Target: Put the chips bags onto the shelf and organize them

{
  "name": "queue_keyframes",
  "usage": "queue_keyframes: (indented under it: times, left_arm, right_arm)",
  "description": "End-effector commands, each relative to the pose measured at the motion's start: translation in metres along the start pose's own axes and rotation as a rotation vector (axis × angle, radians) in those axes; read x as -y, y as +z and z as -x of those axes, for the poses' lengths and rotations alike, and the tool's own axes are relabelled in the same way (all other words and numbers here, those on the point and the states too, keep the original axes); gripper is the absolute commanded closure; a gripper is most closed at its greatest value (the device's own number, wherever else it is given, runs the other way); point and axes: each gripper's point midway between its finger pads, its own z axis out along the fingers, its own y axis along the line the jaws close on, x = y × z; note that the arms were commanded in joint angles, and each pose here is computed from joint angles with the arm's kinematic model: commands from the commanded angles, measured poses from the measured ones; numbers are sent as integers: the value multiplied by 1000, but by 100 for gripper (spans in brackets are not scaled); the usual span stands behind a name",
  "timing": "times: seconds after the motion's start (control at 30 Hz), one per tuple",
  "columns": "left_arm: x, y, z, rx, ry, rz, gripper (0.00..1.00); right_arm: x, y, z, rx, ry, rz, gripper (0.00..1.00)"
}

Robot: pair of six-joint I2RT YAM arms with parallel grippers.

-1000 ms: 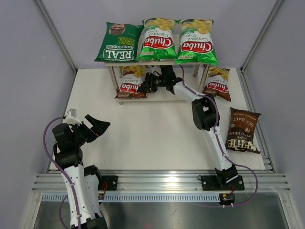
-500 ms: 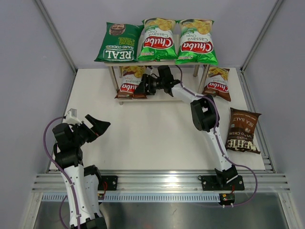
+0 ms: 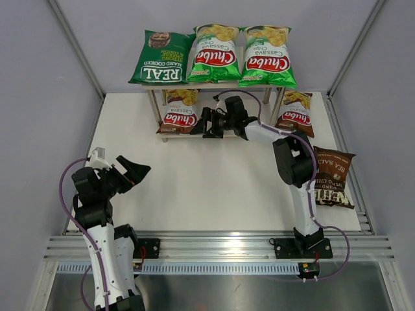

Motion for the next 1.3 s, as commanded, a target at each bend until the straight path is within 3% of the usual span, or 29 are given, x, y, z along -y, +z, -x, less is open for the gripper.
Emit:
queue_keyframes:
  times: [0.0,0.27,0.6,0.8,0.93,1.07,1.13,1.27]
  left_arm:
    - [11,-2,6,16,53,-47,1]
    - [13,-3,11,19,76,-29,1]
    - [-3,-4,42,62,89,159,1]
    - [-7,3,50,35,70,195,1]
    - [-4,19,40,-59,88,167,1]
    - [8,29,33,-114,152,163,1]
    - [12,29,37,-109,170,165,1]
    - [11,25,31,-97,182,154,1]
  right_arm:
    - [-23,-22,7,50,-2,16,1]
    - [-53,-54,-37,-57,-29,73,0]
    - [-32,-124,-129,-149,13,-90,1]
    - [-19,-186,-145,-17,44,-333,1]
    - [1,-244,-122,205,38,-587,1]
    - [28,-294,-99,344,156,-707,1]
    - [34,-308,-92,390,223,-688,1]
    - [67,-371,-67,634,375,-788,1]
